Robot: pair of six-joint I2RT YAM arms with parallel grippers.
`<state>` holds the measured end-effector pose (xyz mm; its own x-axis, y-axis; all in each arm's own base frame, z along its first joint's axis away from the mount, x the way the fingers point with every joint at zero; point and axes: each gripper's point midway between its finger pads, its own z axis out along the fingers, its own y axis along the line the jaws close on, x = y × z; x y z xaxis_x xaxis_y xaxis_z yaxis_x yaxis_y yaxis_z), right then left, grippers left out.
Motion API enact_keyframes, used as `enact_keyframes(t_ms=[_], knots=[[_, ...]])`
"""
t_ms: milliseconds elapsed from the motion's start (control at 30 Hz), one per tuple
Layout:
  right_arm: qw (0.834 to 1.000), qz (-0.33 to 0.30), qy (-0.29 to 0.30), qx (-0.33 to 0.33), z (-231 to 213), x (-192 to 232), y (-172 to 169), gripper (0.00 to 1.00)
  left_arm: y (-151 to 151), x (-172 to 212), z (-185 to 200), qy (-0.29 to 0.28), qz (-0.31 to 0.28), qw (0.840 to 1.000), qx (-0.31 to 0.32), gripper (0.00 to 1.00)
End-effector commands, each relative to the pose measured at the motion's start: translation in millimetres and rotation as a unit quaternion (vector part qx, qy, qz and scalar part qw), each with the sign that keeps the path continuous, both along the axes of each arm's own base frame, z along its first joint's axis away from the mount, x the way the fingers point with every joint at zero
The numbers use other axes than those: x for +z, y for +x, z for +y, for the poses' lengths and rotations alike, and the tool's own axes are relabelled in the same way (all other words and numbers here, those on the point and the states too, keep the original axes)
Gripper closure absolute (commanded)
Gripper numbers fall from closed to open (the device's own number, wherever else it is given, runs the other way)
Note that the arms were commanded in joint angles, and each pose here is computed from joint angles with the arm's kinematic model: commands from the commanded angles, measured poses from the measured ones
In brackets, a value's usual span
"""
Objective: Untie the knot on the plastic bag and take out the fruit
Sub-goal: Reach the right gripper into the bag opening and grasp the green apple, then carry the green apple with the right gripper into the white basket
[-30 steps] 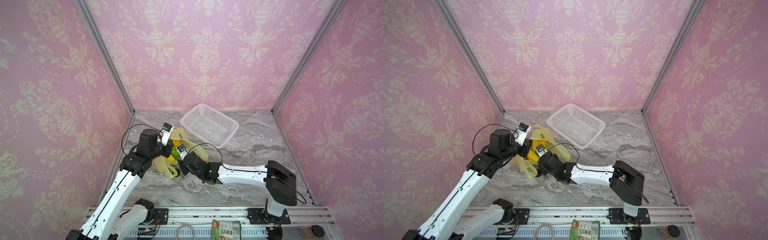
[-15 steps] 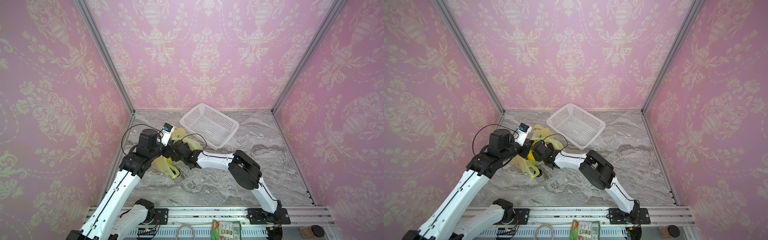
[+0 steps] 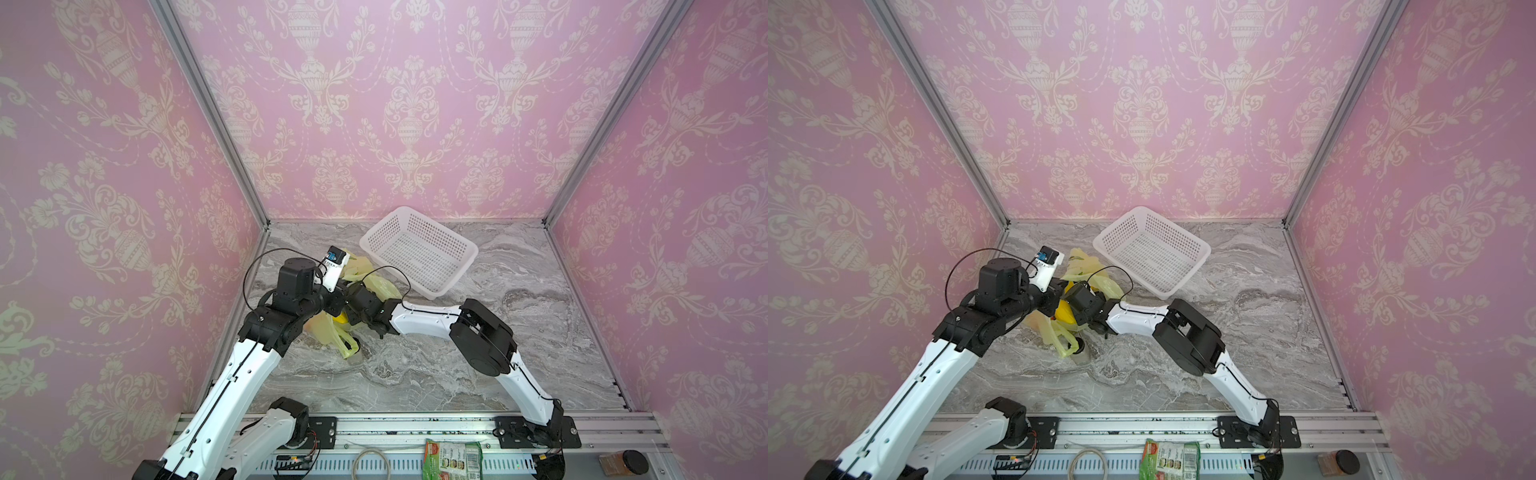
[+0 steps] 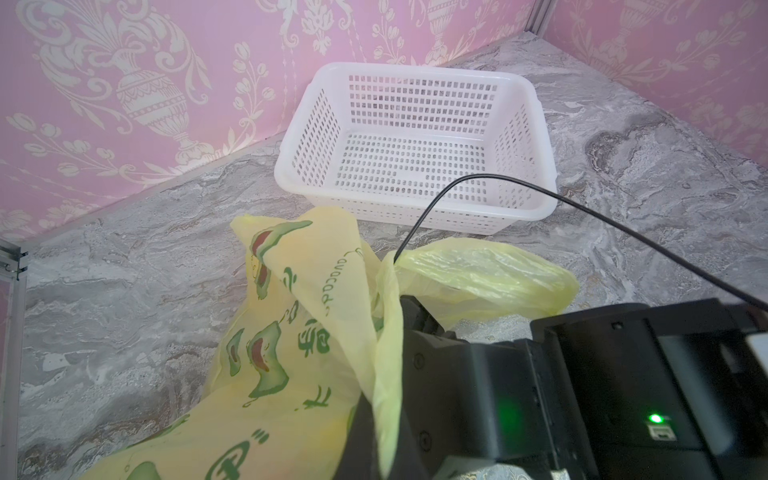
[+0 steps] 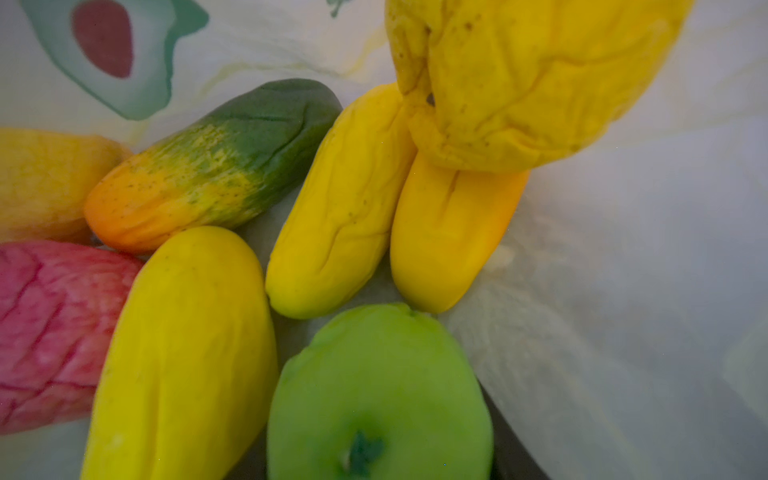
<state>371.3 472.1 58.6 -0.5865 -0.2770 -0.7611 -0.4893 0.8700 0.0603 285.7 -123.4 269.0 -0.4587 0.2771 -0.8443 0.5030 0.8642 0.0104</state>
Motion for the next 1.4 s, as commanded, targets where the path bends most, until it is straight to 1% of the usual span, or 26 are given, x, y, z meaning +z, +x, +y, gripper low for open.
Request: enact_keyframes(t_ms=[0, 100, 300, 367, 433, 500, 600, 667, 733, 800, 900, 1000, 1067, 1167, 1233, 1333, 1367], knots=[[0.999, -0.015, 0.043, 0.006, -9, 52, -13, 0.6, -1, -1, 0, 0.006, -0.006, 1.0, -0.008, 1.0], [0.997, -0.037, 0.066, 0.016, -23, 86, -35, 0.63, 1, -1, 3, 0.01, -0.007, 1.0, -0.004, 1.0], [0.991, -0.08, 0.091, 0.058, -47, 138, -97, 0.67, 2, -3, 4, 0.006, -0.003, 1.0, -0.004, 1.0], [0.99, -0.09, 0.092, 0.066, -63, 140, -117, 0.67, 2, -3, 5, 0.008, -0.004, 1.0, -0.001, 1.0], [0.985, -0.1, 0.119, 0.073, -76, 154, -133, 0.68, 2, -4, 6, 0.01, -0.004, 1.0, 0.002, 1.0], [0.98, -0.112, 0.147, 0.08, -91, 169, -146, 0.69, 3, -4, 8, 0.013, -0.003, 1.0, 0.004, 1.0], [0.971, -0.139, 0.177, 0.075, -121, 193, -156, 0.73, 1, -1, 7, 0.009, -0.006, 1.0, 0.002, 1.0], [0.968, -0.169, 0.179, 0.046, -148, 206, -154, 0.76, 1, -2, 6, 0.006, -0.006, 1.0, 0.001, 1.0], [0.963, -0.199, 0.183, 0.008, -179, 220, -146, 0.77, 1, -4, 6, 0.008, -0.002, 1.0, 0.0, 1.0], [0.96, -0.206, 0.188, -0.031, -207, 224, -132, 0.77, 3, -7, 7, 0.013, 0.002, 1.0, 0.003, 1.0], [0.956, -0.191, 0.203, -0.091, -246, 219, -102, 0.79, 4, -9, 9, 0.019, 0.002, 1.0, 0.008, 1.0], [0.95, -0.168, 0.212, -0.154, -279, 205, -64, 0.79, 4, -10, 7, 0.017, 0.003, 1.0, 0.003, 1.0], [0.953, -0.142, 0.211, -0.166, -283, 193, -36, 0.79, 4, -12, 8, 0.021, 0.005, 1.0, 0.005, 1.0], [0.966, -0.088, 0.171, -0.171, -274, 165, 10, 0.85, 5, -13, 9, 0.024, 0.007, 1.0, 0.006, 1.0], [0.974, -0.051, 0.118, -0.186, -271, 137, 42, 0.86, 4, -13, 9, 0.023, 0.007, 1.0, 0.005, 1.0], [0.978, -0.032, 0.062, -0.196, -265, 105, 76, 0.85, 4, -13, 11, 0.028, 0.005, 1.0, 0.009, 1.0], [0.978, -0.032, 0.055, -0.198, -262, 104, 89, 0.86, 5, -13, 12, 0.03, 0.003, 0.999, 0.011, 1.0]])
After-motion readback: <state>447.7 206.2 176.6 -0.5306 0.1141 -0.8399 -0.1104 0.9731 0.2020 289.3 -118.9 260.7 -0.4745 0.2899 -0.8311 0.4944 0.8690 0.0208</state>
